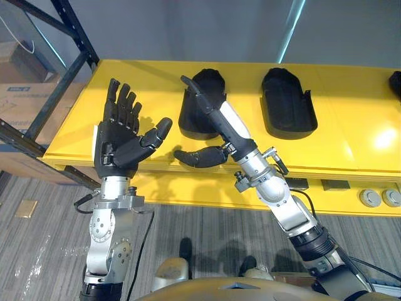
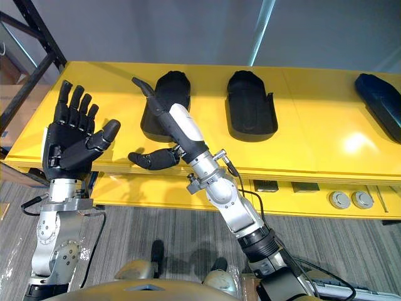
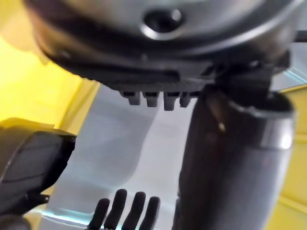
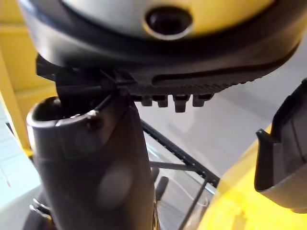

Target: Walk over and take three plastic housings, then place them on the shelf

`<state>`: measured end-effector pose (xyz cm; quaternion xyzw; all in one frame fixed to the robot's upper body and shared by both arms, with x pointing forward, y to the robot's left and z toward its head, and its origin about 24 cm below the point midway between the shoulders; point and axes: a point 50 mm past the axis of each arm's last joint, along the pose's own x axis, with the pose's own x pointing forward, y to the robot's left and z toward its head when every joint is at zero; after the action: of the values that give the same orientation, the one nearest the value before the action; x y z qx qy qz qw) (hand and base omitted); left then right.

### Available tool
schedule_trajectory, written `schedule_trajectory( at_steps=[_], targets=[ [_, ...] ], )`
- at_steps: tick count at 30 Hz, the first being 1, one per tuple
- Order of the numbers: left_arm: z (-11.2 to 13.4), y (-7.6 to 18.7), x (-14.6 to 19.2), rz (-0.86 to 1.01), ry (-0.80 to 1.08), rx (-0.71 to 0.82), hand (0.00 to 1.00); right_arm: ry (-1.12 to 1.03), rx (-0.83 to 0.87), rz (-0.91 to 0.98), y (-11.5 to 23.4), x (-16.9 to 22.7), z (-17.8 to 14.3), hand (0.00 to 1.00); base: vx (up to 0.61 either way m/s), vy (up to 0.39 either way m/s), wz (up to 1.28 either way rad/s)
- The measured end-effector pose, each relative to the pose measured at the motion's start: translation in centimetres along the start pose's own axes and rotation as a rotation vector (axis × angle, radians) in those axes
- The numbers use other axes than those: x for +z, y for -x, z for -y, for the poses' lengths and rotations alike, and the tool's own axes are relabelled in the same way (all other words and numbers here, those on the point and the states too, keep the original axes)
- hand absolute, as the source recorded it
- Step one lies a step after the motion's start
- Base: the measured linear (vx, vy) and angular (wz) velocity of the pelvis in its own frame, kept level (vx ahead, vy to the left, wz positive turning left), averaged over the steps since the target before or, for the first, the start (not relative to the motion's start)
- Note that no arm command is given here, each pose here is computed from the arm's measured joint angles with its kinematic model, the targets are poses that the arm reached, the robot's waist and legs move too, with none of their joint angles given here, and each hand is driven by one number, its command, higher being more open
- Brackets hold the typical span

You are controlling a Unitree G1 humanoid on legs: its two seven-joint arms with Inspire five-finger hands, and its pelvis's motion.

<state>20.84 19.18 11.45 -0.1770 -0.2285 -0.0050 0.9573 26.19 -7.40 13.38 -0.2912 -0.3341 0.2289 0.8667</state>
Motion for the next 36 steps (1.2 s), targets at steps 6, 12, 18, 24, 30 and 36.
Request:
schedule_trajectory(
  at_steps=[6,12,18,24,30,36],
  targets=[
    [-0.3,0.8,-0.3,-0.028,-0.002,0.026,1.00,0.083,-0.007,-0.056,0.3,-0.9,-0.1,1.00,0.01,-0.003,0.05],
    [-0.2,0.8,-0.3,-0.024,0.008,0.031,1.00,0.166,-0.063,-0.155,0.7,-2.4,-0.1,1.00,-0.04,-0.014,-0.04],
    [-0.1,1.1,-0.2,-0.025,0.034,0.031,1.00,0.232,-0.191,-0.177,0.7,-2.7,0.9,1.00,-0.02,-0.022,-0.01],
    [-0.2,1.3,-0.3,-0.030,0.087,0.043,1.00,0.253,-0.297,-0.221,0.6,-3.2,2.0,1.00,0.01,-0.006,0.01],
    [0.5,1.2,0.0,-0.007,0.124,0.007,1.00,0.273,-0.336,-0.245,0.1,-3.7,2.5,1.00,-0.02,-0.009,0.00],
    [0.6,1.2,0.2,0.005,0.155,0.002,1.00,0.278,-0.337,-0.267,-0.4,-4.1,2.5,1.00,-0.01,-0.010,0.01]
  ],
)
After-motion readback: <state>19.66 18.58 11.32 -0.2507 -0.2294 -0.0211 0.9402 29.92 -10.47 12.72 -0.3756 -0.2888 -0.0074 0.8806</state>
